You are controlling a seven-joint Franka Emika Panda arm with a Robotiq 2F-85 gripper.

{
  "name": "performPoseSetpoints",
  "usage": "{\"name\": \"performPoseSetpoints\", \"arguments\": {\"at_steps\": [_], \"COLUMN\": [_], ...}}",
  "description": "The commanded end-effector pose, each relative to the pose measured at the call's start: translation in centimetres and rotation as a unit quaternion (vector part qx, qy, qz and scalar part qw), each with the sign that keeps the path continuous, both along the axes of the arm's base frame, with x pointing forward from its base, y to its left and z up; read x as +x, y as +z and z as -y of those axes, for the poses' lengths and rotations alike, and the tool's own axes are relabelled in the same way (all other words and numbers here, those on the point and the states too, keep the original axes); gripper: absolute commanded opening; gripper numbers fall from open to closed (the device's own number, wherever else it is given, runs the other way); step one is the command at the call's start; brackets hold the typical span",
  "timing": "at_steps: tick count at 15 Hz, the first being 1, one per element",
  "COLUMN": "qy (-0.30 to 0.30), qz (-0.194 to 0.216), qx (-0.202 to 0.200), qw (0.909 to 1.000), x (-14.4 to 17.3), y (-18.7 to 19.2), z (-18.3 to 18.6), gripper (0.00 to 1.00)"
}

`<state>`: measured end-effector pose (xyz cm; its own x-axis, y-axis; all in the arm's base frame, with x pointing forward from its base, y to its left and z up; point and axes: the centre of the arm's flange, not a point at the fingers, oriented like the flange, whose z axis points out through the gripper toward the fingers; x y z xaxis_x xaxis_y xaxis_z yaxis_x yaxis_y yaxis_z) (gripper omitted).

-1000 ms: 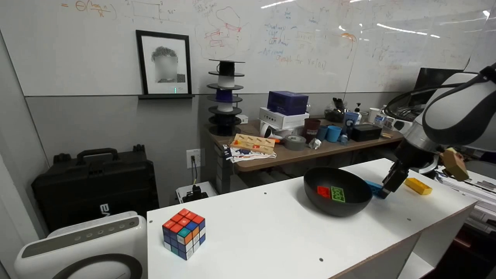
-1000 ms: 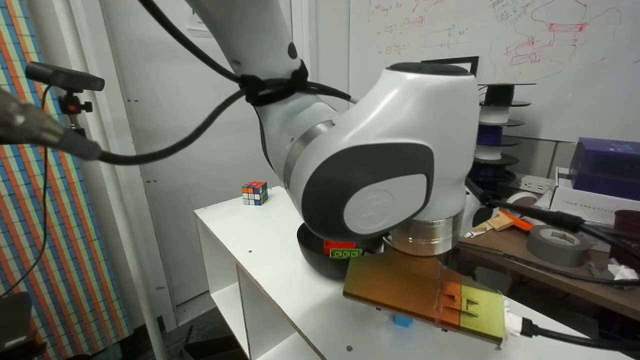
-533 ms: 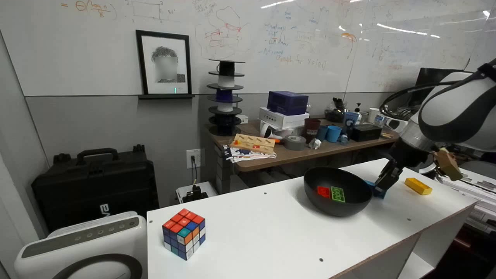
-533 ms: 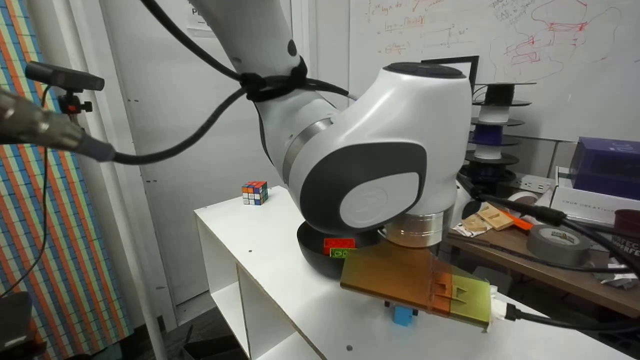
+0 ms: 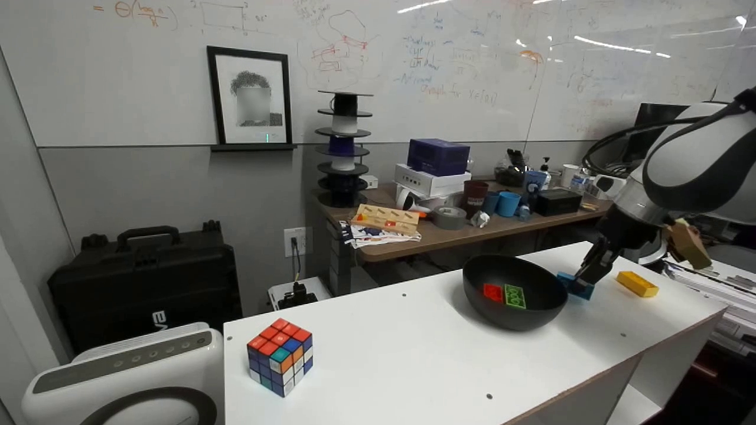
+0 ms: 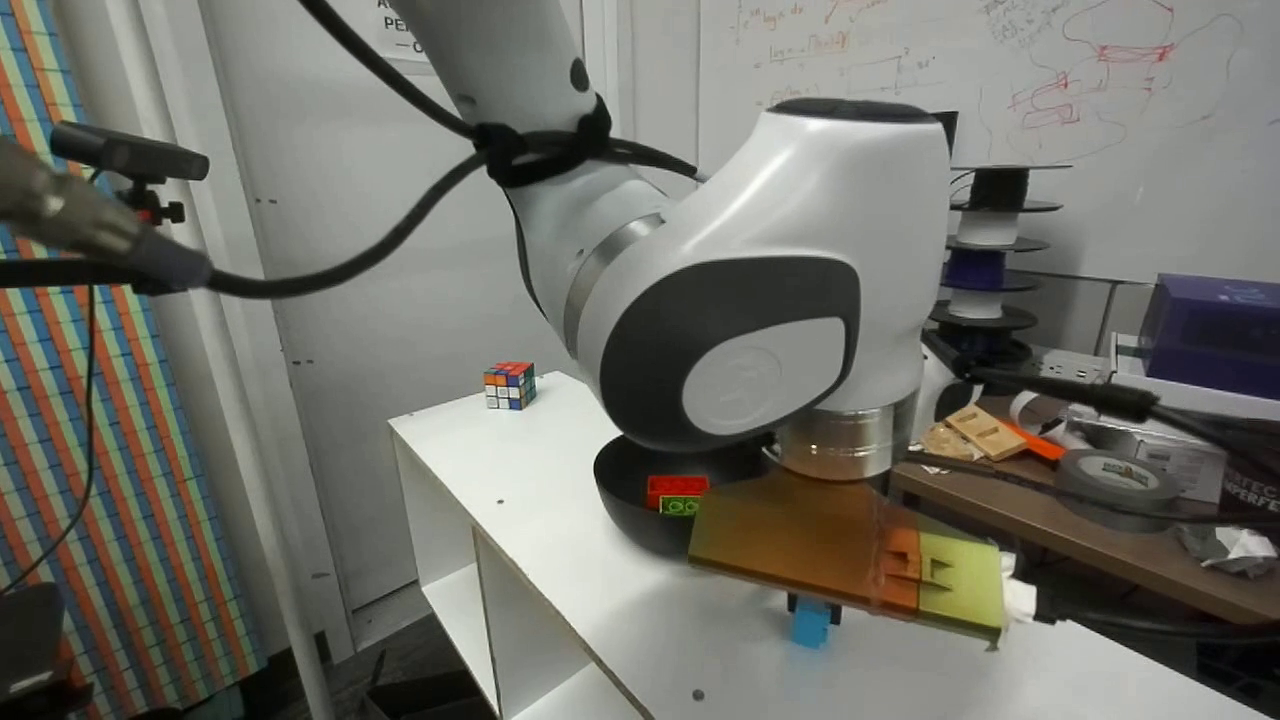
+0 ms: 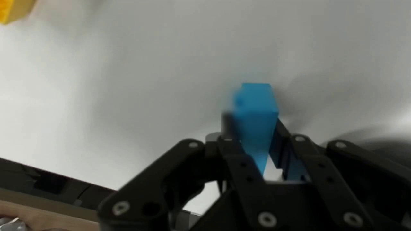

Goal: Put the LEGO blocks in the bowl

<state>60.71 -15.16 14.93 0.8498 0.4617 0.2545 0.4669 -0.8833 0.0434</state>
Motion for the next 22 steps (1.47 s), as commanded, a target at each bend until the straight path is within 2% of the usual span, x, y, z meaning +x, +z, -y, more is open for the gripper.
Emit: {"name": "performPoseSetpoints", "arguments": {"at_steps": [1, 5, 6, 10, 11, 12, 13, 14, 17, 19, 20, 22], "qy": [-0.020, 0.007, 0.019, 0.041, 0.041, 0.043, 0.046, 0.045, 0.025, -0.008, -0.030, -0.077], "qz": [0.024, 0.068, 0.069, 0.033, 0.021, 0.008, 0.001, -0.004, 0.002, 0.022, 0.035, 0.061], "qx": [-0.038, 0.012, 0.015, 0.051, 0.049, 0.049, 0.053, 0.055, 0.064, 0.044, 0.026, 0.004], "qw": [0.9988, 0.9976, 0.9973, 0.9973, 0.9977, 0.9978, 0.9975, 0.9975, 0.9976, 0.9988, 0.9986, 0.9951], "x": [0.3, 1.7, 2.2, 2.7, 2.6, 2.4, 2.1, 1.9, 1.6, 1.3, 1.0, 0.2], "y": [5.6, 10.7, 10.6, 8.8, 8.4, 8.0, 7.4, 7.4, 8.1, 9.7, 10.4, 12.3], "z": [-1.4, -6.0, -6.9, -9.9, -10.4, -10.7, -10.4, -10.3, -9.4, -8.6, -7.1, -4.6], "gripper": [0.07, 0.07, 0.07, 0.07, 0.11, 0.52, 0.53, 0.58, 0.83, 0.96, 1.00, 1.00]}}
